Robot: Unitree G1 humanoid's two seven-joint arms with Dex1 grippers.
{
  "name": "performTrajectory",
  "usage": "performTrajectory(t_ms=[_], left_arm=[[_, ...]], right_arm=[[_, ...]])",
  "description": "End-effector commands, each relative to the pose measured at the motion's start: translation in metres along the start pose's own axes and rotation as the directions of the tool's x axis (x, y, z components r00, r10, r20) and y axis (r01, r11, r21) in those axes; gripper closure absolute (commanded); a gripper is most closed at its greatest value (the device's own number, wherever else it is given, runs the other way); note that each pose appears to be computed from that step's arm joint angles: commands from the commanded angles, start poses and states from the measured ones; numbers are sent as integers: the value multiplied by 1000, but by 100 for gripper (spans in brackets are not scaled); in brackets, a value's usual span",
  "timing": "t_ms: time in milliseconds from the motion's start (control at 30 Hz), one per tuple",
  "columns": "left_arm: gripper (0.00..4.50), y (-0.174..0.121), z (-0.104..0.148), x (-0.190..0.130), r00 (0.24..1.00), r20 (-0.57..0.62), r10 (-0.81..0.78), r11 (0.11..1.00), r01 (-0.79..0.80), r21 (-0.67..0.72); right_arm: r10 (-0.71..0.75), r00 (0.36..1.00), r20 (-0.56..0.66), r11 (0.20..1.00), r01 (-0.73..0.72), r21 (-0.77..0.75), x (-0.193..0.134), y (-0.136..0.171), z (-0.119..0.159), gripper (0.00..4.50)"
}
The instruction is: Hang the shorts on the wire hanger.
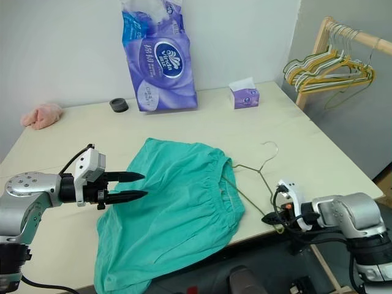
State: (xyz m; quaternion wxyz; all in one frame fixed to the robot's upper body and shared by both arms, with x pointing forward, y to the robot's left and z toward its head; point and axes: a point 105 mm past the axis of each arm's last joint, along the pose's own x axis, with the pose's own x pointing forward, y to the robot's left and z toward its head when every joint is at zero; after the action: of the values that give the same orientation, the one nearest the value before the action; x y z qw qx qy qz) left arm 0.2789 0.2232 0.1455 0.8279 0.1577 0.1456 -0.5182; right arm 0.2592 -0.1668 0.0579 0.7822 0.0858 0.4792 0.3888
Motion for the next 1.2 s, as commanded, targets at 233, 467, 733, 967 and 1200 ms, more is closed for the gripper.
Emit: performTrajectory(t_ms=[233,467,733,967,1200], left_arm=[[177,4,11,-3,999,27,41,998,-42,48],[177,15,12,-3,992,52,116,993,-116,6],[35,61,46,-11,918,212,335,941,-335,-34],[1,63,93,-2,925,298,236,956,-275,99],[1,45,82,8,998,66,21,943,-42,330]], right_arm=[[50,993,108,990,-63,125,24,9,35,450],[31,979,202,999,-32,2,16,22,63,450],[28,968,249,941,59,-333,12,55,79,450],[20,965,263,776,151,-612,21,74,89,450],[48,972,231,587,160,-794,23,89,88,450]])
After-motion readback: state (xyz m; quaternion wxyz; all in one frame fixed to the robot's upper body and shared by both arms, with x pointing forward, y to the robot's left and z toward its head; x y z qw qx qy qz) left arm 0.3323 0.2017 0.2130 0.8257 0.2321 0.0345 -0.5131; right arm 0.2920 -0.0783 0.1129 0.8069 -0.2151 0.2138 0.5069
